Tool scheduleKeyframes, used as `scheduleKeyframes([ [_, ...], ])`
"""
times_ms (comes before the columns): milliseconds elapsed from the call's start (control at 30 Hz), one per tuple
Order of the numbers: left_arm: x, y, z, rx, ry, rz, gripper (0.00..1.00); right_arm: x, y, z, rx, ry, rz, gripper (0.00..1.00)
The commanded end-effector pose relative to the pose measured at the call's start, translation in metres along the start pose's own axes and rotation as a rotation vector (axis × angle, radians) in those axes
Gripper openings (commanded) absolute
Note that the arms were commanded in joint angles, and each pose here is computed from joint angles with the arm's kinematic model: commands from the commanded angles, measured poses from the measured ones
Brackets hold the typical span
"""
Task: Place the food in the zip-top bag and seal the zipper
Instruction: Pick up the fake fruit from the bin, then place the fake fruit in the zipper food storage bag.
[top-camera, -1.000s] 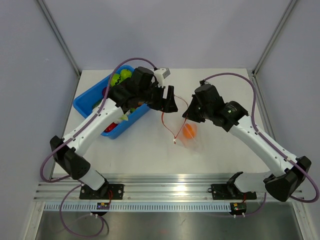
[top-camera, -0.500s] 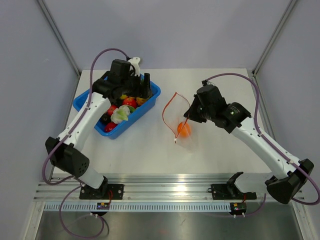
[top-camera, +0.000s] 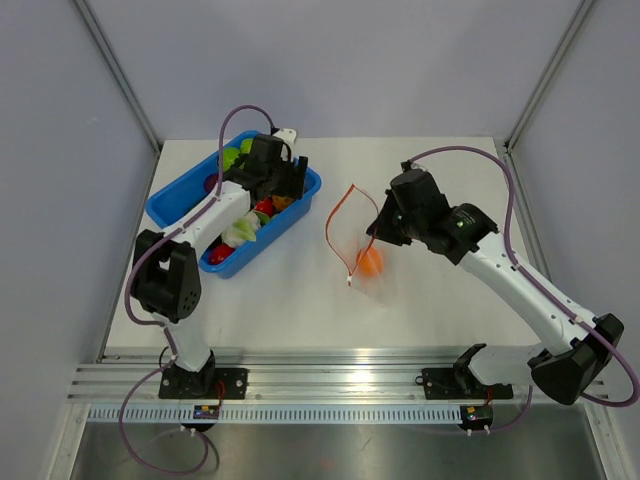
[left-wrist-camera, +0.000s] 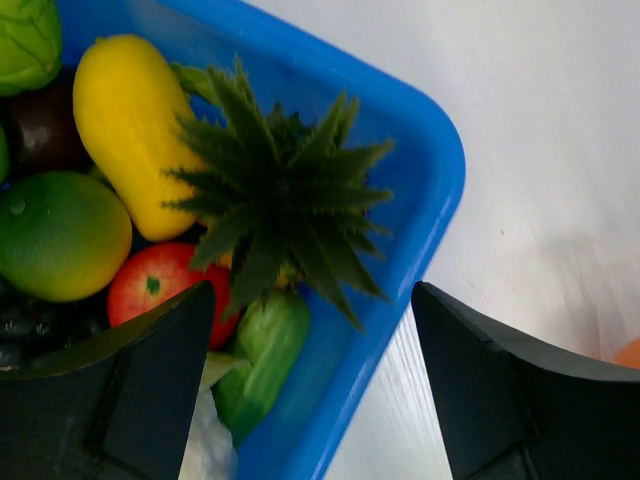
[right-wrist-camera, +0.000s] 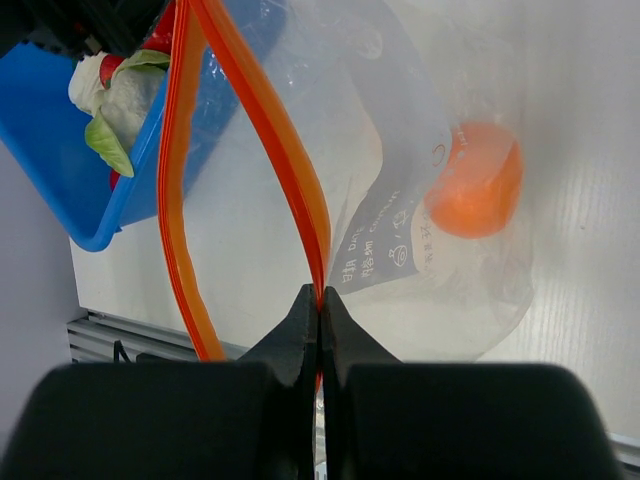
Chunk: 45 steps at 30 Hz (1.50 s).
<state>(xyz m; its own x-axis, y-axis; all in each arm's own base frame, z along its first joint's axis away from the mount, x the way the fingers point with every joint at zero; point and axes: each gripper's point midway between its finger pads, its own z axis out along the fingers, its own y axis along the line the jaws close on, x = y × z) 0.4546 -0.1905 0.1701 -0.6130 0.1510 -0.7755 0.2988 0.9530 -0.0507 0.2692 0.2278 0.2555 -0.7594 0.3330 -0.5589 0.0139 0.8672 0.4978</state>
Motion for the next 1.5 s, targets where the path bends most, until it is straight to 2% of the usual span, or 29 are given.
scheduleKeyframes([
  [0, -0.044, 0.009, 0.018, -0.037, -0.131, -0.015, 0.8, -0.014, 0.009, -0.004, -0.014, -0.048, -0.009, 0.0],
  [167, -0.044, 0.017, 0.038, -0.065, -0.15, -0.04, 0.74, -0.013, 0.01, 0.001, -0.014, -0.041, -0.007, 0.0],
  [267, -0.049, 0.019, 0.042, -0.065, -0.15, -0.041, 0.6, -0.013, 0.011, 0.004, -0.01, -0.038, -0.01, 0.0],
  [300, -0.051, 0.019, 0.04, -0.067, -0.153, -0.037, 0.54, -0.013, 0.011, 0.003, -0.008, -0.039, -0.014, 0.0],
  [333, -0.052, 0.02, 0.037, -0.068, -0.149, -0.023, 0.39, -0.014, 0.01, 0.004, -0.005, -0.039, -0.014, 0.0],
  [400, -0.061, 0.02, 0.026, -0.072, -0.164, -0.013, 0.22, -0.014, 0.011, 0.005, -0.008, -0.041, -0.013, 0.0],
  [433, -0.065, 0.021, 0.021, -0.074, -0.172, -0.008, 0.06, -0.015, 0.011, 0.005, -0.009, -0.041, -0.014, 0.0],
  [467, -0.072, 0.022, 0.013, -0.082, -0.188, -0.01, 0.0, -0.015, 0.013, 0.005, -0.013, -0.042, -0.013, 0.0],
  [733, -0.132, 0.034, -0.087, -0.157, -0.294, -0.037, 0.0, -0.011, 0.015, 0.01, -0.029, -0.027, -0.011, 0.0],
  [900, -0.153, 0.021, -0.156, -0.079, -0.345, -0.046, 0.0, -0.011, 0.017, 0.012, -0.039, -0.027, -0.005, 0.0],
  [967, -0.162, 0.006, -0.19, 0.007, -0.392, -0.05, 0.0, -0.011, 0.017, 0.013, -0.038, -0.031, -0.006, 0.0],
  [1100, -0.152, -0.023, -0.232, 0.182, -0.393, -0.089, 0.0, -0.012, 0.018, 0.012, -0.04, -0.035, -0.01, 0.0],
  [1167, -0.14, -0.047, -0.244, 0.321, -0.364, -0.109, 0.0, -0.012, 0.018, 0.013, -0.038, -0.033, -0.01, 0.0],
  [1200, -0.139, -0.054, -0.26, 0.368, -0.388, -0.115, 0.0, -0.012, 0.018, 0.013, -0.038, -0.033, -0.012, 0.0],
  [1267, -0.12, -0.077, -0.264, 0.51, -0.332, -0.151, 0.0, -0.012, 0.017, 0.013, -0.035, -0.032, -0.012, 0.0],
  [1333, -0.114, -0.098, -0.287, 0.656, -0.33, -0.178, 0.0, -0.011, 0.016, 0.011, -0.037, -0.032, -0.01, 0.0],
  [1367, -0.101, -0.102, -0.282, 0.687, -0.291, -0.202, 0.0, -0.011, 0.015, 0.011, -0.035, -0.032, -0.009, 0.0],
  [1467, -0.097, -0.113, -0.298, 0.778, -0.315, -0.257, 0.0, -0.01, 0.013, 0.011, -0.028, -0.034, -0.008, 0.0],
])
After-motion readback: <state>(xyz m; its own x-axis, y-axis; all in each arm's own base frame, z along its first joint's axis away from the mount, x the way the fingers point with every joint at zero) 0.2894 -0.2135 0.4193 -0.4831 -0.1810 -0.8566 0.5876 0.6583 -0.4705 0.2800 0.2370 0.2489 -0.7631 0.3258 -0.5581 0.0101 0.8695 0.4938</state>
